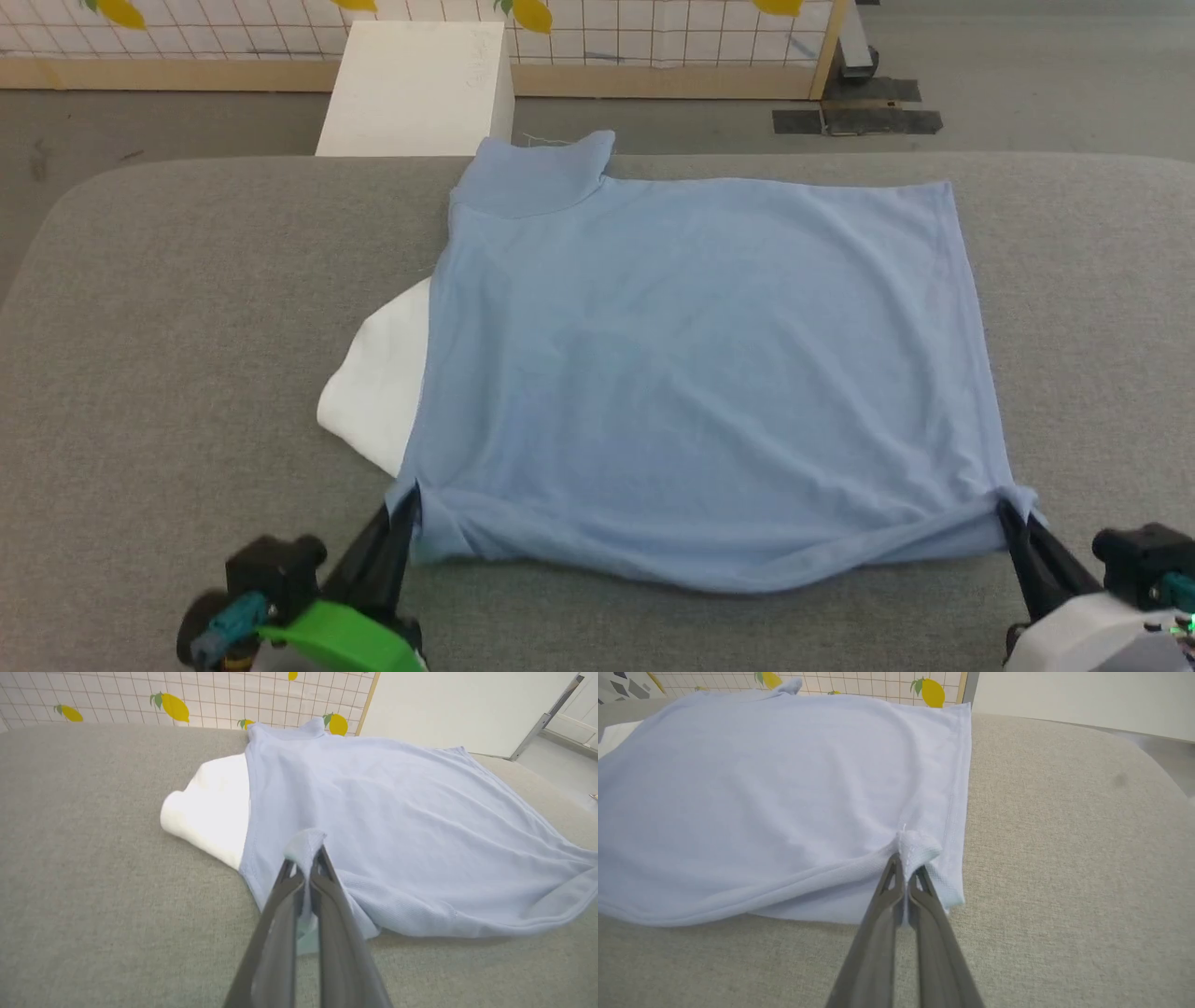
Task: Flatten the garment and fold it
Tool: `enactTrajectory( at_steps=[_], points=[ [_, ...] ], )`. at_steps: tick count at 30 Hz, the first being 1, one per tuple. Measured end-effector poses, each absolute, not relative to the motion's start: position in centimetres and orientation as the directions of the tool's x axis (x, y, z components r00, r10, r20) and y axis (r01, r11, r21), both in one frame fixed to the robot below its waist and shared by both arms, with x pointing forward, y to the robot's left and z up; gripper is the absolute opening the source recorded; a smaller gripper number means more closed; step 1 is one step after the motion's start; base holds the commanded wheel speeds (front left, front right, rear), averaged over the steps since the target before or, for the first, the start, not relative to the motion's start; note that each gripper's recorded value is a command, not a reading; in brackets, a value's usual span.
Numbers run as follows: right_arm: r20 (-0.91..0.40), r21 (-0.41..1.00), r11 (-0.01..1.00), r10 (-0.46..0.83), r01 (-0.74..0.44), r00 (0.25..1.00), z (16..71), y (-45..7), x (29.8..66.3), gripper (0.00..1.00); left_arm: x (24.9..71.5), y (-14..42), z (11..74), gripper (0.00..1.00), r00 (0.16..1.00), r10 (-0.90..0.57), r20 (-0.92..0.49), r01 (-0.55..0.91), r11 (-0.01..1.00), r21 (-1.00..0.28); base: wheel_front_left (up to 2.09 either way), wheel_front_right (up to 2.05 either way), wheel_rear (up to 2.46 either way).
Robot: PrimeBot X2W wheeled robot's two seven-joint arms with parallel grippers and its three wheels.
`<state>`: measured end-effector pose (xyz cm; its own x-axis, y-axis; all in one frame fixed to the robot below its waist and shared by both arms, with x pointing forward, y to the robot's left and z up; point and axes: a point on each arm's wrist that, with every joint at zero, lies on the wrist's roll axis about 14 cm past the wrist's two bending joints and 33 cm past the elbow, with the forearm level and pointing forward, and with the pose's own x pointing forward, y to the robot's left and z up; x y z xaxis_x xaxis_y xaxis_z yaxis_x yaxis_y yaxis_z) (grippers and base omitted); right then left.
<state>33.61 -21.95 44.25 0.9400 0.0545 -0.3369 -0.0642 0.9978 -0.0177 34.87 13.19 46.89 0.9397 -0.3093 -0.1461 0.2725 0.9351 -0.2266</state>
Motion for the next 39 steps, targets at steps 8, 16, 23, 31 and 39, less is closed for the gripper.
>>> enactTrajectory(
  at_steps=[8, 16, 23, 31, 39],
  points=[
    [-0.313, -0.079, 0.991, 0.08, -0.11, 0.946, 46.0, -22.2, 37.2, 0.0, 40.7, 11.8, 50.6, 0.0, 0.907, -0.418, -0.053, 0.412, 0.906, -0.102, 0.0, 0.0, 0.0],
    [-0.385, -0.113, 0.984, 0.087, -0.141, 0.919, 45.5, -22.9, 41.4, 0.0, 47.0, 12.1, 50.6, 0.0, 0.88, -0.46, -0.12, 0.459, 0.888, -0.041, 0.0, 0.0, 0.0],
    [-0.53, -0.099, 0.986, 0.064, -0.136, 0.846, 42.1, -24.0, 43.8, 0.0, 50.3, 13.4, 45.2, 0.0, 0.848, -0.429, -0.311, 0.42, 0.902, -0.098, 0.0, 0.0, 0.0],
    [-0.72, -0.024, 0.994, 0.057, -0.106, 0.692, 37.9, -24.5, 43.6, 0.0, 48.6, 13.8, 37.5, 0.0, 0.694, -0.417, -0.586, 0.341, 0.908, -0.243, 0.0, 0.0, 0.0],
    [-0.714, 0.058, 0.997, 0.071, -0.042, 0.696, 38.8, -24.3, 43.6, 1.0, 48.5, 15.1, 39.0, 1.0, 0.773, -0.349, -0.529, 0.243, 0.934, -0.261, 0.0, 0.0, 0.0]
  ],
)
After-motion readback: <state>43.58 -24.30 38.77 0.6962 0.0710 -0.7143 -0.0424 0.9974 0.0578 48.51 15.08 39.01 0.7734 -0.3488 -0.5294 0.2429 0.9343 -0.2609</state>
